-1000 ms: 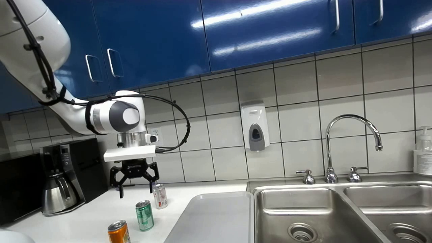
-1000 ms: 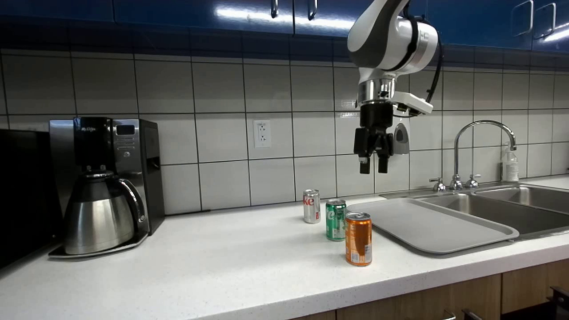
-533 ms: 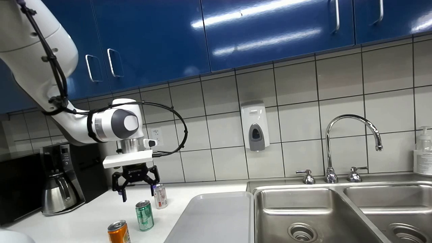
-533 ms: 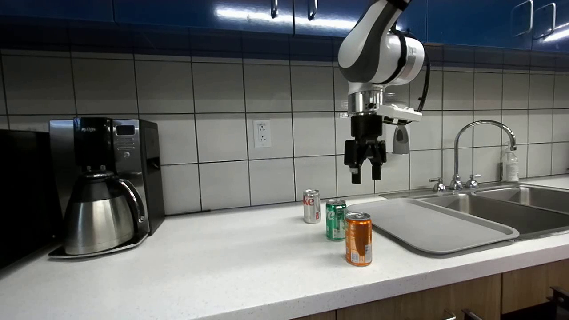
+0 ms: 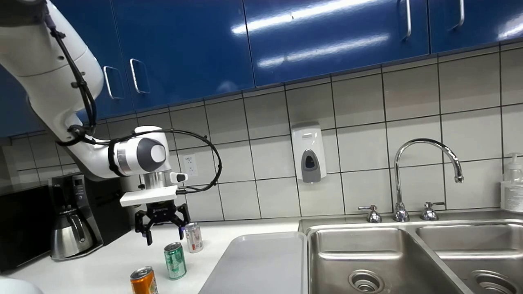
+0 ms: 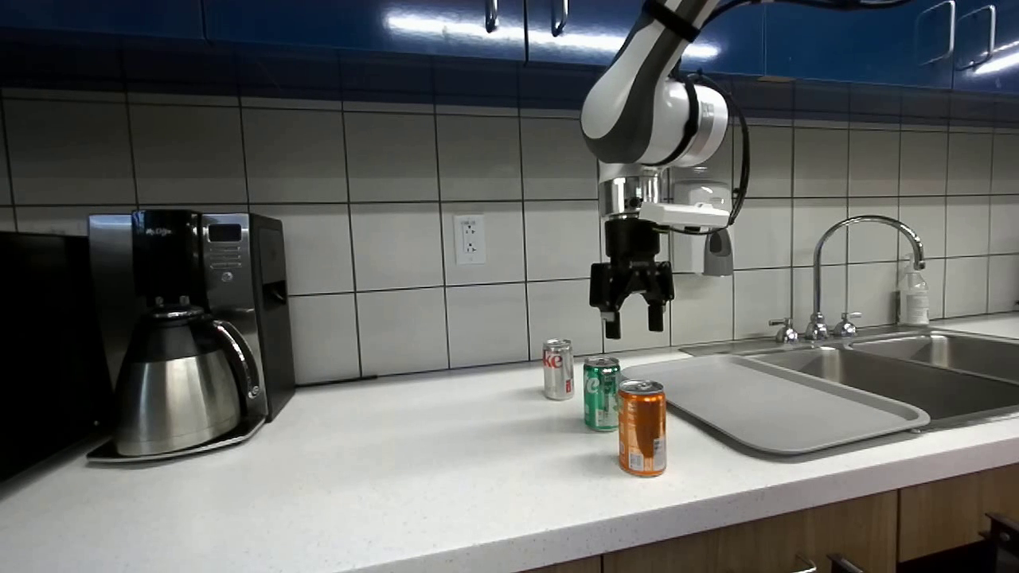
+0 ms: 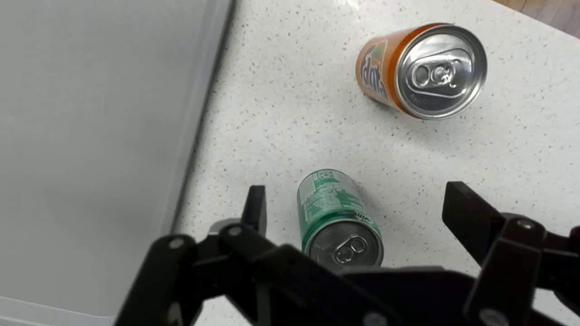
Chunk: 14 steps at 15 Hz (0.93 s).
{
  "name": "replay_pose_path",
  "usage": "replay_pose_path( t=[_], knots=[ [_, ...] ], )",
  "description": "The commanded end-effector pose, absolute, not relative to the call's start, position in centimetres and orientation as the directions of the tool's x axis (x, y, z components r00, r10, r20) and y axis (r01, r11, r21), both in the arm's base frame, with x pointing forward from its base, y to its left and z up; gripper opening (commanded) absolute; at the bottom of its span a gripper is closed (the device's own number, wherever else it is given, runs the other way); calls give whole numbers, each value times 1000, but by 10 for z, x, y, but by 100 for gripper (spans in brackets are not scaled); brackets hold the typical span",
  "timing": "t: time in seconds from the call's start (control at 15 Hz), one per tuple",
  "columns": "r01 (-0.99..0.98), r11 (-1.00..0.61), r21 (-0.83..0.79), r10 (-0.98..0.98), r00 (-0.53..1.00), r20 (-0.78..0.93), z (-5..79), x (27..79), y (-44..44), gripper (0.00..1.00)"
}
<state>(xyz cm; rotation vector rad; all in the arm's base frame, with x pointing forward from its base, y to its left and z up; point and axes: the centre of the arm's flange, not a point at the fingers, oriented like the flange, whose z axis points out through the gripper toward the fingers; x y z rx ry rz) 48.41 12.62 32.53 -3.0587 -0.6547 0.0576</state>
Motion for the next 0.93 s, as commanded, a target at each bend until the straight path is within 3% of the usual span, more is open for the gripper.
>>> replay_pose_path(
  t=[0.0, 0.87],
  knots=[
    [373, -928, 13, 371, 927, -53, 319, 504, 141, 100],
    [371, -928, 29, 369, 928, -61, 312, 501, 140, 100]
  ],
)
